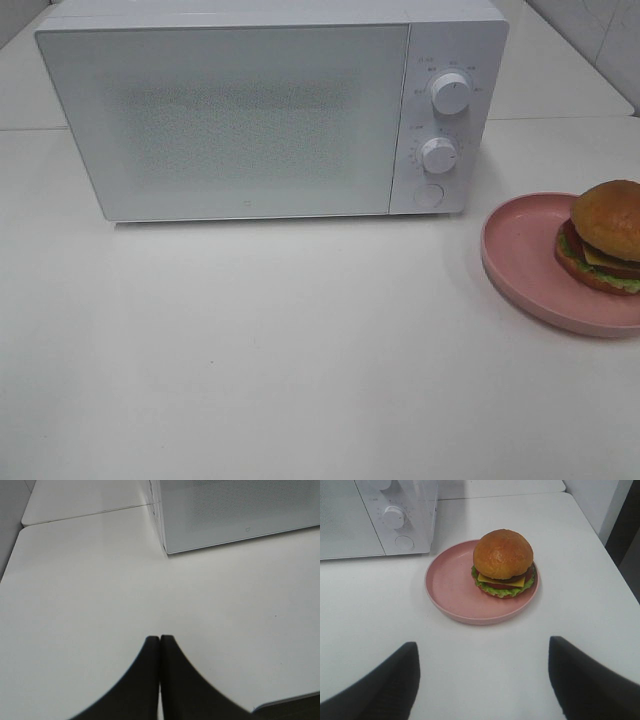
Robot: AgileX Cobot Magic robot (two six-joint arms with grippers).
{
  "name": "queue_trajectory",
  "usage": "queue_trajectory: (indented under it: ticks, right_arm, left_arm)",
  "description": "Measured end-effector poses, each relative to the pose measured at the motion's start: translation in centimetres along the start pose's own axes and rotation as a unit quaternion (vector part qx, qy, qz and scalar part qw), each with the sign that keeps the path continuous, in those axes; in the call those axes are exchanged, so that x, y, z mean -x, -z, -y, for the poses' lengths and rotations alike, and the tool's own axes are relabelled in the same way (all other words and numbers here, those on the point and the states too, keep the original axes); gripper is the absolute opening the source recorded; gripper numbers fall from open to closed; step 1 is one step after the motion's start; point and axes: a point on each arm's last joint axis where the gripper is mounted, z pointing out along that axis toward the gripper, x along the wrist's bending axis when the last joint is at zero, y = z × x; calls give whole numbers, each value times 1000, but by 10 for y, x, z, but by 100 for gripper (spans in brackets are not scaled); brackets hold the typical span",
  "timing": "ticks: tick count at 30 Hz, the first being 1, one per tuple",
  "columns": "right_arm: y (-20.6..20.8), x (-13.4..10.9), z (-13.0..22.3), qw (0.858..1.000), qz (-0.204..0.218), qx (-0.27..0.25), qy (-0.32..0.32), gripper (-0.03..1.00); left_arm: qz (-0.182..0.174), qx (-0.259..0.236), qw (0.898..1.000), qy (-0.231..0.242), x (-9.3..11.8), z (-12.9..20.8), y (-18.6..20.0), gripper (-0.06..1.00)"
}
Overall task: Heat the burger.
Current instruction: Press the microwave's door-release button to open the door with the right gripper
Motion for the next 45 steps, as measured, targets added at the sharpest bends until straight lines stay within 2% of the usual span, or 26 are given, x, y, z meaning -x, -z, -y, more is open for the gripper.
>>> queue_trajectory:
  ticks: [24, 31, 33, 38, 40, 45]
  right_arm:
    - [0, 0, 0, 1000, 0, 1, 0, 69]
    - [-7, 0, -24, 1000, -2, 16, 1, 69]
    - [-25, -1, -40, 1000, -6, 4, 2, 69]
    - [-38, -2, -50, 1000, -8, -2, 3, 69]
    - [-59, -3, -62, 1000, -9, -14, 5, 68]
    - [-79, -4, -72, 1000, -11, -22, 6, 67]
  left_arm:
    - [0, 0, 1000, 0, 0, 0, 0, 0]
    - [0, 0, 1000, 0, 0, 0, 0, 0]
    - [0, 0, 1000, 0, 0, 0, 0, 0]
    - [0, 0, 1000, 0, 0, 0, 0, 0]
    - [0, 0, 1000, 0, 0, 0, 0, 0]
    - [0, 0, 1000, 0, 0, 0, 0, 0]
